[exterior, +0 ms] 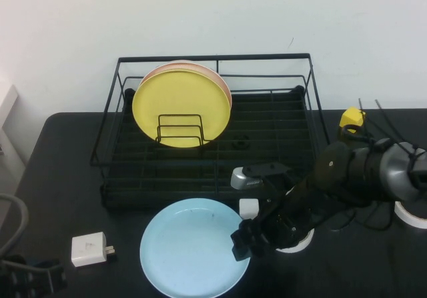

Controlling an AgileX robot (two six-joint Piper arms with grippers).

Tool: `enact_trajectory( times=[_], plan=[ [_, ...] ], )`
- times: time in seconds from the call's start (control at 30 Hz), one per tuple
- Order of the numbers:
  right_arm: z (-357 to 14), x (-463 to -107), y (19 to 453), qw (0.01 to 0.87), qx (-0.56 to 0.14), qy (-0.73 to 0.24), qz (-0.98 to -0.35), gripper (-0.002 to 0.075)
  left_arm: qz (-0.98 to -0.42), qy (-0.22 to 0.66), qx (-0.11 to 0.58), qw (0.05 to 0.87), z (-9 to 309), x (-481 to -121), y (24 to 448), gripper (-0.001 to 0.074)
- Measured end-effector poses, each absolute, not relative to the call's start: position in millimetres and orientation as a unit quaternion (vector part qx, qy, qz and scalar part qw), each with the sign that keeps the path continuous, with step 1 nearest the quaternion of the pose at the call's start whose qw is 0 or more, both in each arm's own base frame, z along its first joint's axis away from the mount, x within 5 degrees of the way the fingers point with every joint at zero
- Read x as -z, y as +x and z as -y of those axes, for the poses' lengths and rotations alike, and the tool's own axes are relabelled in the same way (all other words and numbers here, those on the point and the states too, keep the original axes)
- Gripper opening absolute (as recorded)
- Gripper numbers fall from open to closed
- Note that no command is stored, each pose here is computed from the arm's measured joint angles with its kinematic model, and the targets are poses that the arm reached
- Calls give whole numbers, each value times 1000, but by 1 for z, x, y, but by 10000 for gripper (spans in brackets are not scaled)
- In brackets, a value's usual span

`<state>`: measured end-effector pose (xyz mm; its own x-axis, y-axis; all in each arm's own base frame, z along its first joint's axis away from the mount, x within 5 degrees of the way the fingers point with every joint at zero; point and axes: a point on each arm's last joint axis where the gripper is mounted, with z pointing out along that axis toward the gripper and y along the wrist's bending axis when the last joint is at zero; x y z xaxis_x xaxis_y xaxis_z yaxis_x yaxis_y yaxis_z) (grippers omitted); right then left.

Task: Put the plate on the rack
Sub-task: Pick up the plate from the table

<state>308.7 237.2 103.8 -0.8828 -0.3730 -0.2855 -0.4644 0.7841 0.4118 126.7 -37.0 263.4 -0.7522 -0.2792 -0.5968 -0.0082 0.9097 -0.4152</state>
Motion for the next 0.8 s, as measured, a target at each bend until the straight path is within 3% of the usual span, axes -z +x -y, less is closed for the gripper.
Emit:
enact_trajectory(
  times=[0.37,0.47,0.63,0.8],
  plan=[
    [-238,-70,316,94,-231,-170,-953,379,-912,-84,206,344,38,-264,127,-2],
    [-239,-69,320,106,-228,-164,-954,309,-911,-86,208,345,38,-264,127,-3],
    [-238,-65,322,112,-223,-158,-955,85,-911,-87,210,345,38,-265,127,-3],
    [-238,-65,323,121,-218,-167,-954,15,-908,-105,246,321,44,-265,125,-3]
  ],
)
